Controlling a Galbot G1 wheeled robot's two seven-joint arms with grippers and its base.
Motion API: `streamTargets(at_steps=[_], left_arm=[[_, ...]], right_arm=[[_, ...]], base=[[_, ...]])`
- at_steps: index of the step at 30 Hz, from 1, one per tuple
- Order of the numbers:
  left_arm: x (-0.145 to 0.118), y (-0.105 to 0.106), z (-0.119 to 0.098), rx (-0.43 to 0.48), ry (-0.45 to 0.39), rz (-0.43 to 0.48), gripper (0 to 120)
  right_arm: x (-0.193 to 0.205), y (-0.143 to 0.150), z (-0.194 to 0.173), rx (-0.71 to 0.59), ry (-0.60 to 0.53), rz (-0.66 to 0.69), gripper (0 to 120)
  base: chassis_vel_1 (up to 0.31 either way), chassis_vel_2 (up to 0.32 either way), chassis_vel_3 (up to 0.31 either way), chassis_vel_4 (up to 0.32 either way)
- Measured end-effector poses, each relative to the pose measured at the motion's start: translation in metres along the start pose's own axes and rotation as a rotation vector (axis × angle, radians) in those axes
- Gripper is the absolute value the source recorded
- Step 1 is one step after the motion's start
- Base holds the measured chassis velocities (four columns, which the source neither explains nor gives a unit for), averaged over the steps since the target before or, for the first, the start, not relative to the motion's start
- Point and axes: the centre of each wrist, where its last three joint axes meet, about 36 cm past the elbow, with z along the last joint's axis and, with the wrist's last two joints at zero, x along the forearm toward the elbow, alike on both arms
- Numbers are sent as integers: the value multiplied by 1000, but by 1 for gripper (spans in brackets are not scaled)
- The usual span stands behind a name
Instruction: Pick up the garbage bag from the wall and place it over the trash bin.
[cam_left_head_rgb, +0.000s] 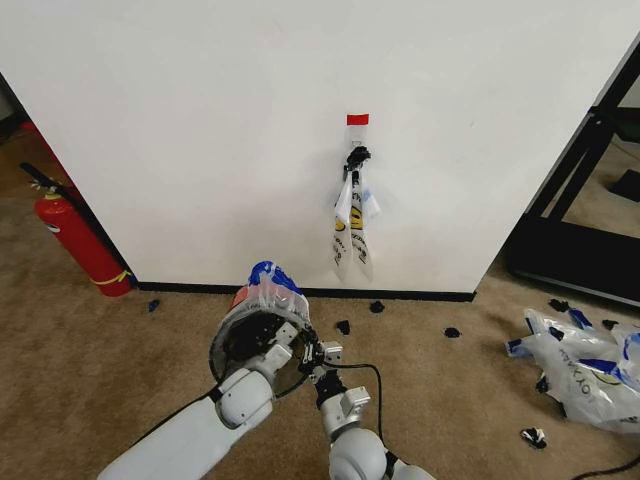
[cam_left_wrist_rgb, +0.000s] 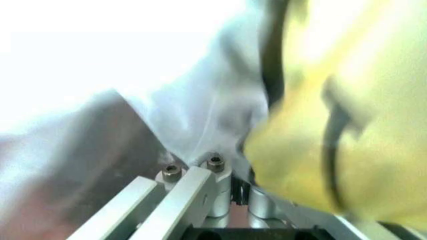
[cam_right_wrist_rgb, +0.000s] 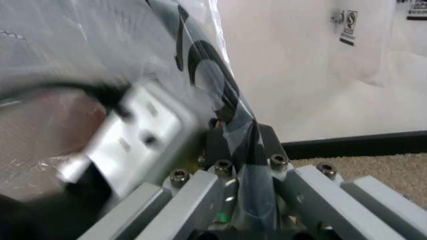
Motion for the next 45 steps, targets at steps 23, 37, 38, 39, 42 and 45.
streamTargets(at_steps=[23,37,38,39,42,45], left_arm=[[110,30,-11,123,-97,69,0],[196,79,-49,217,-421,-15,19],[192,85,-51,239,-463,-23,24],[189,89,-52,254,-490,-20,26],[165,118,-47,288,-618,116,41],[150,132,-39,274,-660,193,49]], right_arm=[[-29,-20,-11,-195,64,163,0],[-16,-45,-76,-413,220,239,0],[-12,-49,-77,-389,219,221,0],[-9,-51,-76,-365,215,207,0],[9,-71,-66,-160,176,69,0],[17,-84,-63,-69,168,-9,0]], base=[[0,0,0,0],[0,0,0,0],[0,0,0,0],[0,0,0,0],[0,0,0,0],[0,0,0,0]])
